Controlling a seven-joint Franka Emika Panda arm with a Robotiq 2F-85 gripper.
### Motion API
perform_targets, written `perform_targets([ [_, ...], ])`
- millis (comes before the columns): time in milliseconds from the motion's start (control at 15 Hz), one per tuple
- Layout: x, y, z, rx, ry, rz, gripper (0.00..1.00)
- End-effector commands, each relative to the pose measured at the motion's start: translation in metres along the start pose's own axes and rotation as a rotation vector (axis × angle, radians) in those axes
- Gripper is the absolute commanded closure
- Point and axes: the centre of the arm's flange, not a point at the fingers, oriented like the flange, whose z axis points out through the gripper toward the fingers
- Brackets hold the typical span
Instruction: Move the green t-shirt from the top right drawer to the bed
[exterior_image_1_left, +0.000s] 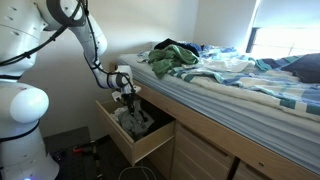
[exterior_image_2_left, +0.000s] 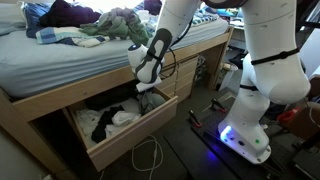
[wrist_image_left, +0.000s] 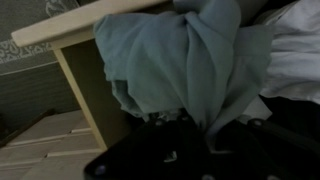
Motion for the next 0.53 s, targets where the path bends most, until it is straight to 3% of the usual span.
perform_targets([
  [0,-0.016,0.011,-0.079,-0.019,0.028,-0.021,0.95],
  [467,-0.009,0.011,-0.189,-0.054,0.157,-0.091,0.95],
])
